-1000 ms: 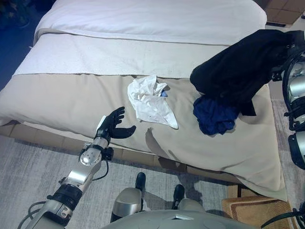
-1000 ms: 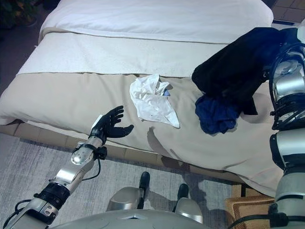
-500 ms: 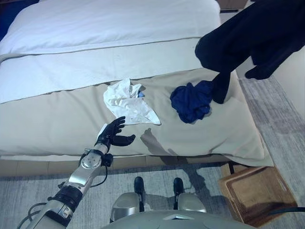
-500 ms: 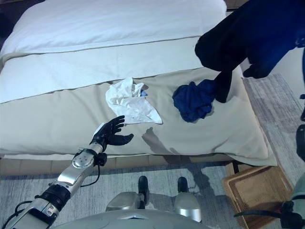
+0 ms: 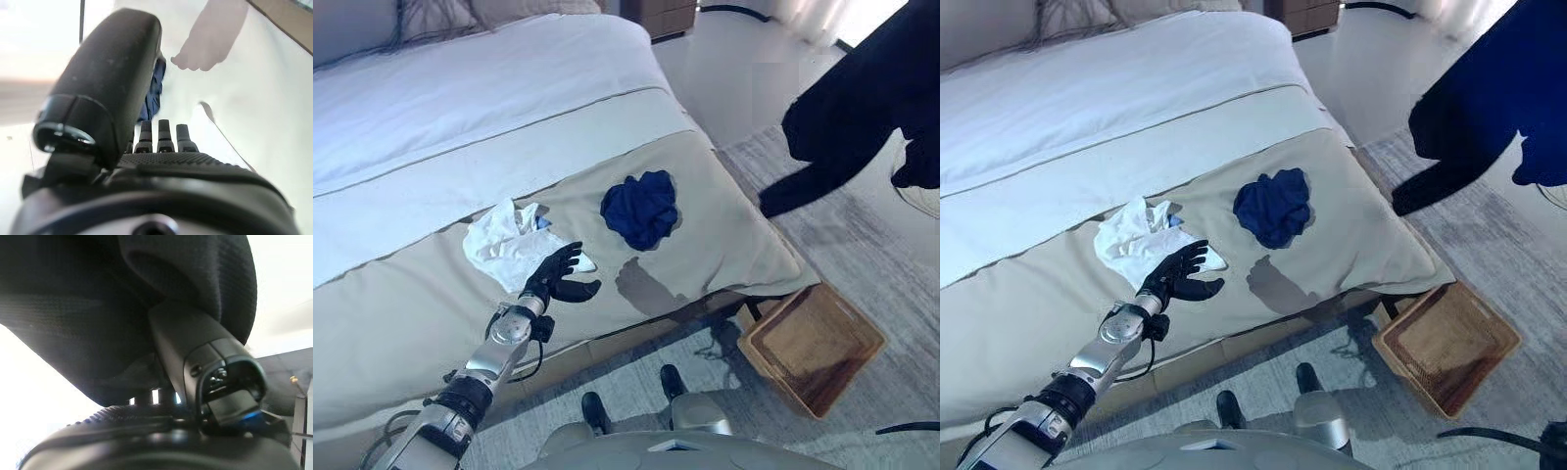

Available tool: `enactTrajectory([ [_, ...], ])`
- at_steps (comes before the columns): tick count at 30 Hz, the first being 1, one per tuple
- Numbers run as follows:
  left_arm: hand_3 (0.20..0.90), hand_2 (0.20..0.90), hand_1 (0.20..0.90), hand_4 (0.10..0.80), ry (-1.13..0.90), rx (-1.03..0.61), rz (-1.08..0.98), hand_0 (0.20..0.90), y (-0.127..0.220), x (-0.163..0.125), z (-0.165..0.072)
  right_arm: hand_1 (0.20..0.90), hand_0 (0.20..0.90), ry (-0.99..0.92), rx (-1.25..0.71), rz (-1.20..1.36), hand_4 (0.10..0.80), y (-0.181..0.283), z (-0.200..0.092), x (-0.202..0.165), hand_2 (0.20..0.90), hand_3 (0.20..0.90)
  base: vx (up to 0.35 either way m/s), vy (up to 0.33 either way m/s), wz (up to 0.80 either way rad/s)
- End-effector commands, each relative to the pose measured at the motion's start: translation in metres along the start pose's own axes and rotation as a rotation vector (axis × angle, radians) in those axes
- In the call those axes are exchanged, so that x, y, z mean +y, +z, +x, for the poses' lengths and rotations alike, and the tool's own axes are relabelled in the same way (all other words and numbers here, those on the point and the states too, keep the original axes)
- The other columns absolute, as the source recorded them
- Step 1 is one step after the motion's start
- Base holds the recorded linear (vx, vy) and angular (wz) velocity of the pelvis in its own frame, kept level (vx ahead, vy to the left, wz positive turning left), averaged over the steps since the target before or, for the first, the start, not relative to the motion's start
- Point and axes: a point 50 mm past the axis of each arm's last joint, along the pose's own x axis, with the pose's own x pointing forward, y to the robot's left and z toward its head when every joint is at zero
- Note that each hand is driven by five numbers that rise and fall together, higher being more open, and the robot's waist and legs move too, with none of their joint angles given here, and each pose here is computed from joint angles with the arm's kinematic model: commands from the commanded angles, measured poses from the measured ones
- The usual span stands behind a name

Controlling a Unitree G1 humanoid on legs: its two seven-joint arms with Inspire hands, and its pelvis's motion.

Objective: Pick up the clothes from the bed and place them into the basket

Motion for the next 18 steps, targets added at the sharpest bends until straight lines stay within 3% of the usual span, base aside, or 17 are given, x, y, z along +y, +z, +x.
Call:
enactTrajectory([
  [1, 0.9, 0.9, 0.9, 0.8, -0.009, -0.06, 0.071, 0.9, 0.005, 0.003, 0.0, 0.3, 0.3, -0.127, -0.166, 0.033, 0.1, 0.028, -0.002, -0.036, 0.3, 0.2, 0.018, -0.034, -0.2],
  [8, 0.9, 0.9, 0.9, 0.8, 0.005, -0.067, 0.074, 0.9, 0.013, 0.002, 0.006, 0.3, 0.3, -0.062, -0.133, 0.044, 0.1, 0.004, -0.011, -0.024, 0.3, 0.2, -0.001, -0.016, -0.2],
  [11, 0.9, 0.9, 0.9, 0.8, 0.063, -0.08, 0.054, 0.9, 0.014, 0.007, 0.004, 0.3, 0.3, -0.013, -0.115, 0.076, 0.1, -0.002, -0.017, -0.002, 0.3, 0.2, -0.015, 0.016, -0.36],
  [14, 0.9, 0.9, 0.9, 0.8, 0.081, -0.101, 0.05, 0.9, 0.023, 0.014, 0.004, 0.3, 0.3, -0.014, -0.057, 0.078, 0.1, -0.01, -0.022, 0.011, 0.3, 0.2, -0.082, 0.029, -1.14],
  [18, 0.9, 0.9, 0.9, 0.8, 0.175, -0.091, 0.046, 0.9, 0.014, 0.028, -0.001, 0.3, 0.3, 0.06, 0.029, 0.116, 0.1, -0.041, -0.031, 0.046, 0.3, 0.2, -0.168, -0.052, -0.55],
])
